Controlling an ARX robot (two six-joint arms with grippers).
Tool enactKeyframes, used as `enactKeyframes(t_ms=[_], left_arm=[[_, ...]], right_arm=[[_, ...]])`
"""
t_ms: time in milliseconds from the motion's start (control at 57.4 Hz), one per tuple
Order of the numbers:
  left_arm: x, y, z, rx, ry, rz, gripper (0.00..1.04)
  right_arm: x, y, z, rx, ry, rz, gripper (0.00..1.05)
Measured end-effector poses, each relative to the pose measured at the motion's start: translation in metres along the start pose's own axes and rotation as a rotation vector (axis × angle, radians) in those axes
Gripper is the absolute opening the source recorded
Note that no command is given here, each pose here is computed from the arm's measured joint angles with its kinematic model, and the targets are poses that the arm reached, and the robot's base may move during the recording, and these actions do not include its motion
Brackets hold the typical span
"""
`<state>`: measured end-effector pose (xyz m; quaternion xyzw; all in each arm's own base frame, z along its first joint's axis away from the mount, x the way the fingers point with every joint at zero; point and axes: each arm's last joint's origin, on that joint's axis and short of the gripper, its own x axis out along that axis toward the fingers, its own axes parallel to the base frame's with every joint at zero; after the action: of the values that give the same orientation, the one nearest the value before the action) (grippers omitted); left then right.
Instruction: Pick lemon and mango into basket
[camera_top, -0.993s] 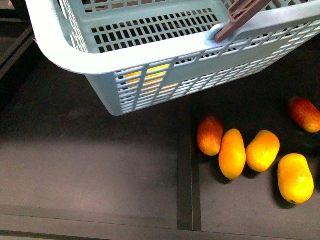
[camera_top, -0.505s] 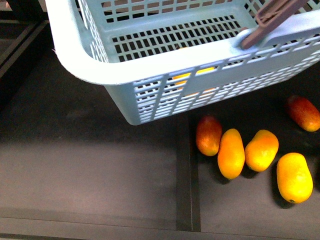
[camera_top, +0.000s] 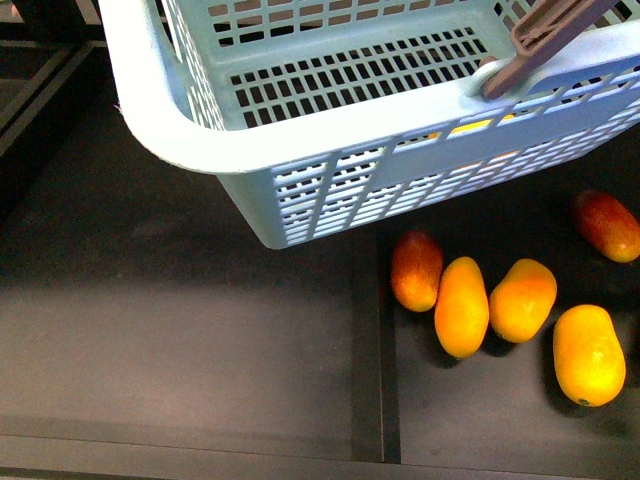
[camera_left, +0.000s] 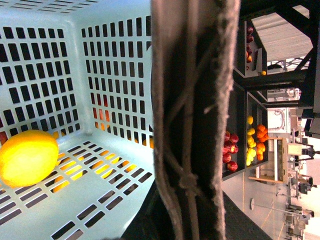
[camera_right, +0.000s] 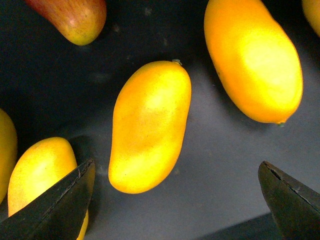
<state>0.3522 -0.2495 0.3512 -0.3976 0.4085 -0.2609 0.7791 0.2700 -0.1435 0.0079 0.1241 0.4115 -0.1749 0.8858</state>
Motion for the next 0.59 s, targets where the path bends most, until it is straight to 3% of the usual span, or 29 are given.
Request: enactKeyframes(t_ms=[366, 592], left_arm=[[0.000, 0.000, 0.000, -0.001, 0.001, -0.001, 0.06], [0.000, 0.000, 0.000, 0.000, 0.000, 0.000, 0.06]], right_arm=[[0.045, -0.003, -0.013, 0.053, 0.068, 0.004, 0.96], [0.064, 0.007, -0.011, 0.082, 0.056, 0.022, 0.96]])
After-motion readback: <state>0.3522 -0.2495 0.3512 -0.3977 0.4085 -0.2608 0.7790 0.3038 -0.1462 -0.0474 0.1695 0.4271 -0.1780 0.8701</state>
